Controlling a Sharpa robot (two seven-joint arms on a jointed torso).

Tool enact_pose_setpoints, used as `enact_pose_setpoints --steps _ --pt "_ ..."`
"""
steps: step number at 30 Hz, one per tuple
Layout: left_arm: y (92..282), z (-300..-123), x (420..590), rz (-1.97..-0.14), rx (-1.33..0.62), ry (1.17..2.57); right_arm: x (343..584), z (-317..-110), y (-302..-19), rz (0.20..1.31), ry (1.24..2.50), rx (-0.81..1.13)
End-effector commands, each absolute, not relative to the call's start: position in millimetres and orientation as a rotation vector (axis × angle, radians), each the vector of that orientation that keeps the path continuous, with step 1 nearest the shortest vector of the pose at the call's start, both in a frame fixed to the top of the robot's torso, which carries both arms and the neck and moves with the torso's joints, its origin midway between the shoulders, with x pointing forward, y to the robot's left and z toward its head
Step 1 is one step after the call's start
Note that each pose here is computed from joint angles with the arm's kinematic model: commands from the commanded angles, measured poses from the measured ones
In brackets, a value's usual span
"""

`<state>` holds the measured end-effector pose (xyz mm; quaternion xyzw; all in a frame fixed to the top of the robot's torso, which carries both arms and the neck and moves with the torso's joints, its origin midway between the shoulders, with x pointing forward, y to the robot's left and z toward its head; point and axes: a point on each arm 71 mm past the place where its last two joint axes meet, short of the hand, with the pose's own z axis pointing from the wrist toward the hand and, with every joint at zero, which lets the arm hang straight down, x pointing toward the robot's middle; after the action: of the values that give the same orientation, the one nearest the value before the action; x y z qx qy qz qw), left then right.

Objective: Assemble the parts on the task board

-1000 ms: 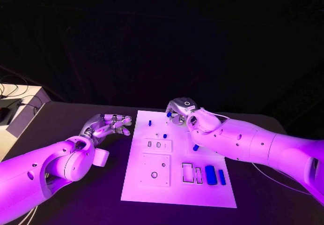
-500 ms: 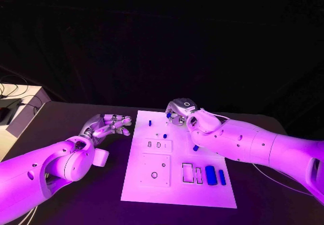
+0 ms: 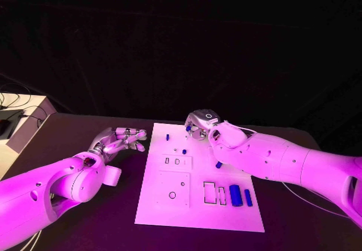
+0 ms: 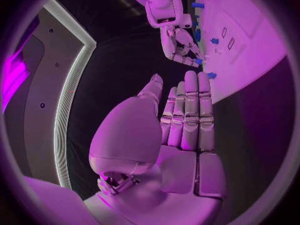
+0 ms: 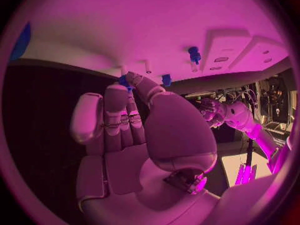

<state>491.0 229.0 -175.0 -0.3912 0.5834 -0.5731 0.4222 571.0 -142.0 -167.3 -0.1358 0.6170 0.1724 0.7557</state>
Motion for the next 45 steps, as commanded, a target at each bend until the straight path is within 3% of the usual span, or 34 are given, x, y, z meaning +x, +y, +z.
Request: enact_pose_setpoints --steps 1,45 --pt "227.1 -174.3 490.4 -1.453 -0.967 1.469 570.7 -177.8 -144.1 0.352 1.405 -0.325" --pt "227.7 -174.5 490.5 -1.451 -0.968 1.469 568.7 -176.4 -144.2 0.353 1.367 -0.332"
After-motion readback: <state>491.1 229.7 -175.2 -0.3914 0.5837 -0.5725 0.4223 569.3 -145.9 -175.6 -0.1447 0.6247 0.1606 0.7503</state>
